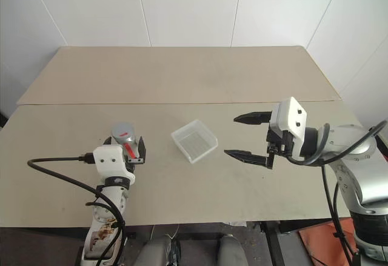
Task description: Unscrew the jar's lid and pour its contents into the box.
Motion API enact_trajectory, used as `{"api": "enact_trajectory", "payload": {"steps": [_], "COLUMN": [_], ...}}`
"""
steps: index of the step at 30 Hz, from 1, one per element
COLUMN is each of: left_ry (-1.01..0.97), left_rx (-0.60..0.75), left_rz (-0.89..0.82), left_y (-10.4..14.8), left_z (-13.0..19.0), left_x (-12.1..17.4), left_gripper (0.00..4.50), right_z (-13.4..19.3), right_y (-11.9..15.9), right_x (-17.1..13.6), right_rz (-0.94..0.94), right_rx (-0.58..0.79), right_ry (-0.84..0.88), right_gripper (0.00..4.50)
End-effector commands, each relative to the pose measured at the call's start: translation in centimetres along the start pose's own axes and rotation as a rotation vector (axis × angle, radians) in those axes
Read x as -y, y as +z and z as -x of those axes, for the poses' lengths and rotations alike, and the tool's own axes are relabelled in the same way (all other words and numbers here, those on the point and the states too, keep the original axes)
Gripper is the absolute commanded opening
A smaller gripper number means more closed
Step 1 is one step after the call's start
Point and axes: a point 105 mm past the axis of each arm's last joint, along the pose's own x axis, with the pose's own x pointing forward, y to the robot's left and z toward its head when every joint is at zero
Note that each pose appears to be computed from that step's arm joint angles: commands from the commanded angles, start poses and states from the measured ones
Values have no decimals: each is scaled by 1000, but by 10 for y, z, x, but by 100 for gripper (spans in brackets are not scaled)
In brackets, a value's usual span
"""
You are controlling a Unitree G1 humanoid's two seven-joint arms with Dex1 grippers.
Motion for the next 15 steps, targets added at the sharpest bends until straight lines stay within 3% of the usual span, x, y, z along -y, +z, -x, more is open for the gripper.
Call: {"api": "enact_trajectory", "payload": {"steps": [1,12,15], "left_ry": [-6,-24,-34], "left_rx": [34,34,43], "left_rz": [6,20,20], "left_y": [8,7,7], "left_z": [-5,-16,-19], "left_x": [5,9,11], "left_gripper": [447,447,379], "right_z": [6,5,5], "right_y": [14,17,18], "right_x": [0,-3,-5], "right_rz": [62,64,63], "right_rx": [21,41,51], "right_ry": [-18,-15,-10], "right_gripper": [450,450,450]}}
